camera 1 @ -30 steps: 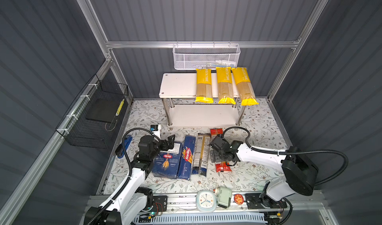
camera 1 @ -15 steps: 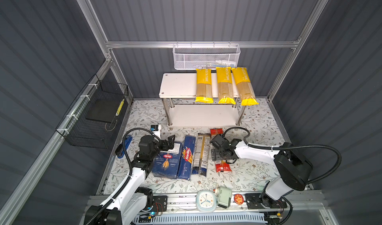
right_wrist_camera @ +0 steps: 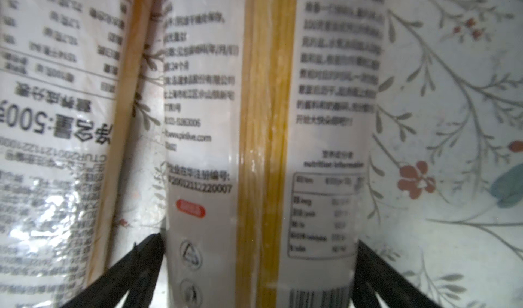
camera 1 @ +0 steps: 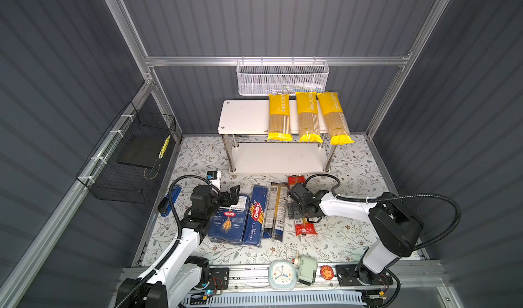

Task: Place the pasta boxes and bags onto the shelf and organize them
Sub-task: 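Close the right gripper on the red-ended spaghetti pack's middle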

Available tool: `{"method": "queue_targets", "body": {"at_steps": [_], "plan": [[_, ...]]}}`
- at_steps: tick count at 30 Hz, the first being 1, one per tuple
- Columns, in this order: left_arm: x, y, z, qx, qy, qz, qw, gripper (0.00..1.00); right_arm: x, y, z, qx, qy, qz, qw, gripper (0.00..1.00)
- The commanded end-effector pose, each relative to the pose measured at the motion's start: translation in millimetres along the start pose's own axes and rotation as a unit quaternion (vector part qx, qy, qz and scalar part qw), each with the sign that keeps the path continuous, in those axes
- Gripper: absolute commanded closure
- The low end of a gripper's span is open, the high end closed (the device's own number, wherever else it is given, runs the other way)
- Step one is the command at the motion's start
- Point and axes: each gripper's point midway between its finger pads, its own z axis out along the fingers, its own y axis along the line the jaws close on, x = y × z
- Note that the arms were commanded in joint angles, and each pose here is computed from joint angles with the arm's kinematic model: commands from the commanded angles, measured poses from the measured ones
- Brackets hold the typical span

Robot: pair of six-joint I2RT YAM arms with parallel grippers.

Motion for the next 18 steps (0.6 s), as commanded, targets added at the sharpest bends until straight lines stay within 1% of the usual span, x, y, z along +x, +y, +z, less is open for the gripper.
{"method": "queue_targets", "body": {"at_steps": [1,3,7,16,18], "plan": [[-8,-2,-3,0.000,-0.011,0.003,1.000,0.01,14,-3,13,0.007,0.030,0.000,1.000,0.01],[-7,-3,-2,0.003,-0.009,0.002,1.000,0.01,16,-6,14,0.013,0.030,0.005,0.999,0.01],[-5,-3,1,0.005,-0.003,0.001,1.000,0.01,25,-26,14,0.052,0.040,0.011,0.998,0.01],[-3,-2,3,0.002,0.000,0.000,1.000,0.01,36,-21,19,0.024,0.053,0.016,0.998,0.01],[-2,-2,3,0.002,0.001,0.000,1.000,0.01,33,-16,22,0.013,0.048,0.019,0.999,0.02]]}}
